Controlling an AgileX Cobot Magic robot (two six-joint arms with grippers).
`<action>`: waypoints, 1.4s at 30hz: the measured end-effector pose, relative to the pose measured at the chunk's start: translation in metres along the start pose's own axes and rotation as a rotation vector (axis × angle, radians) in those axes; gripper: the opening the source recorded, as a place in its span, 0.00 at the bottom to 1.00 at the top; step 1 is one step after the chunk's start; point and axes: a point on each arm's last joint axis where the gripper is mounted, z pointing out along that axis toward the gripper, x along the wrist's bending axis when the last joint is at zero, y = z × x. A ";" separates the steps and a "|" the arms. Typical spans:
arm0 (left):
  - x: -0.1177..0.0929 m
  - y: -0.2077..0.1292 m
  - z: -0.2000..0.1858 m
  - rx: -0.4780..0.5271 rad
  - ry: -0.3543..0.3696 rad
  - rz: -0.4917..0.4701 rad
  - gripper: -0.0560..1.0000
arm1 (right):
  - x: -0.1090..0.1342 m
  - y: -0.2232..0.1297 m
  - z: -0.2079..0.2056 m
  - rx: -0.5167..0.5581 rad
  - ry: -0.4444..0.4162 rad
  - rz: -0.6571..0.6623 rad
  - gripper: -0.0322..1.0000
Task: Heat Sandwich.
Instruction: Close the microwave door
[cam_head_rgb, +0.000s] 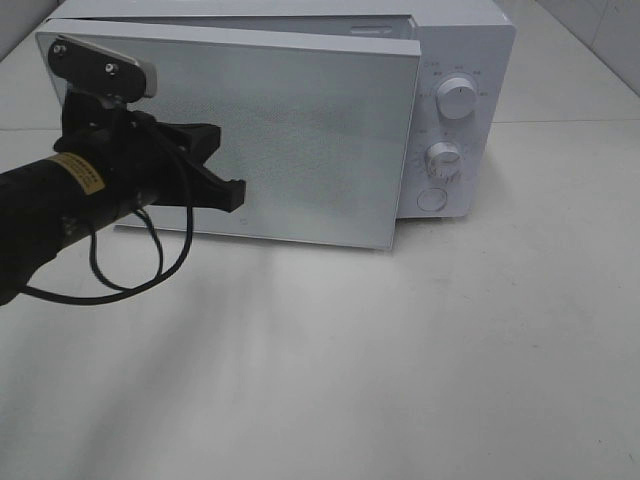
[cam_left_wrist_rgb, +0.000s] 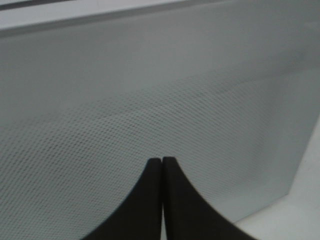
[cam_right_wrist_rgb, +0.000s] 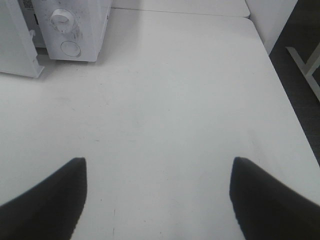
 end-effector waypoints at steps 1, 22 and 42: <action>-0.003 0.002 0.004 -0.003 -0.006 -0.002 0.05 | 0.000 0.000 0.000 0.000 0.000 0.000 0.77; -0.065 0.027 0.085 -0.025 -0.091 -0.029 0.05 | 0.000 0.000 0.000 0.000 0.000 0.000 0.77; -0.080 0.021 0.119 0.024 -0.117 -0.012 0.05 | 0.000 0.000 0.000 0.000 0.000 0.000 0.77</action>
